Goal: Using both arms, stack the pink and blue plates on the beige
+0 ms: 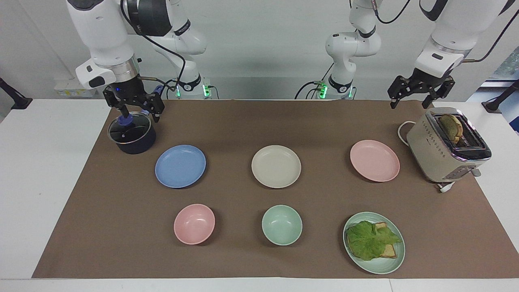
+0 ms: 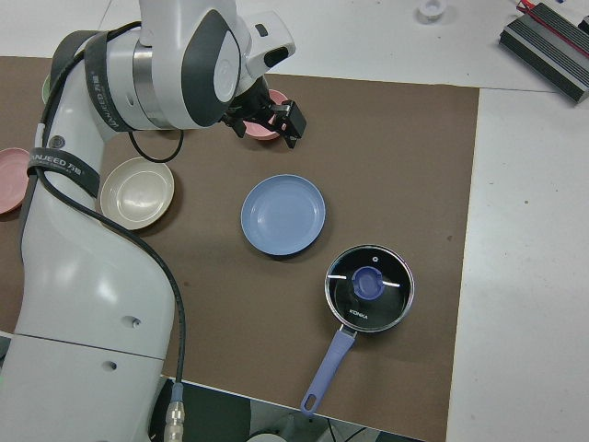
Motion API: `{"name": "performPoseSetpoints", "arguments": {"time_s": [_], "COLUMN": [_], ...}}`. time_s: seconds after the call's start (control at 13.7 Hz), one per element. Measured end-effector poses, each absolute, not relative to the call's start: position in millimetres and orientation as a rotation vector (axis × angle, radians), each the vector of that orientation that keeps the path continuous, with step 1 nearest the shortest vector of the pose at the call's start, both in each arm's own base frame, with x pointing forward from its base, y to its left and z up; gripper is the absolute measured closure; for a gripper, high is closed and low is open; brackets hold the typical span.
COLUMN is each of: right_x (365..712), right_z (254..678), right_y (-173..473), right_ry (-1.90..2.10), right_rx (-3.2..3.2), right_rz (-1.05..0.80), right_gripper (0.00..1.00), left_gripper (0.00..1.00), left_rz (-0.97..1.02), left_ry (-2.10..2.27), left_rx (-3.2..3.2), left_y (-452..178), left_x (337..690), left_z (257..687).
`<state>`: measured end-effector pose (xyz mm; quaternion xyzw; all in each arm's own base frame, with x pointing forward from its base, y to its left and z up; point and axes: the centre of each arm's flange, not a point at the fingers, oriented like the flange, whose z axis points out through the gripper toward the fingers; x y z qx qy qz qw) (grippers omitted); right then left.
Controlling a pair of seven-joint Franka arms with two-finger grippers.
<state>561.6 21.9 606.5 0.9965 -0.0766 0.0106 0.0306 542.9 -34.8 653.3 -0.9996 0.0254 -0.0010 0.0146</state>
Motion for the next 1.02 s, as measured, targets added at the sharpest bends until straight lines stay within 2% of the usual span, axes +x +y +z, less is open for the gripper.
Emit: {"name": "performPoseSetpoints", "arguments": {"time_s": [1.02], "right_x": [560.2], "right_z": [605.3], "right_y": [21.9], "right_ry": [-0.236], "right_rx": [3.07], "right_rz": [0.027], "right_gripper": [0.0], "left_gripper": [0.0], "left_rz": [-0.001], "left_ry": [0.079], "left_rx": [-3.111], "left_y": [-35.1], "left_x": [542.8], "left_z": [653.2]}}
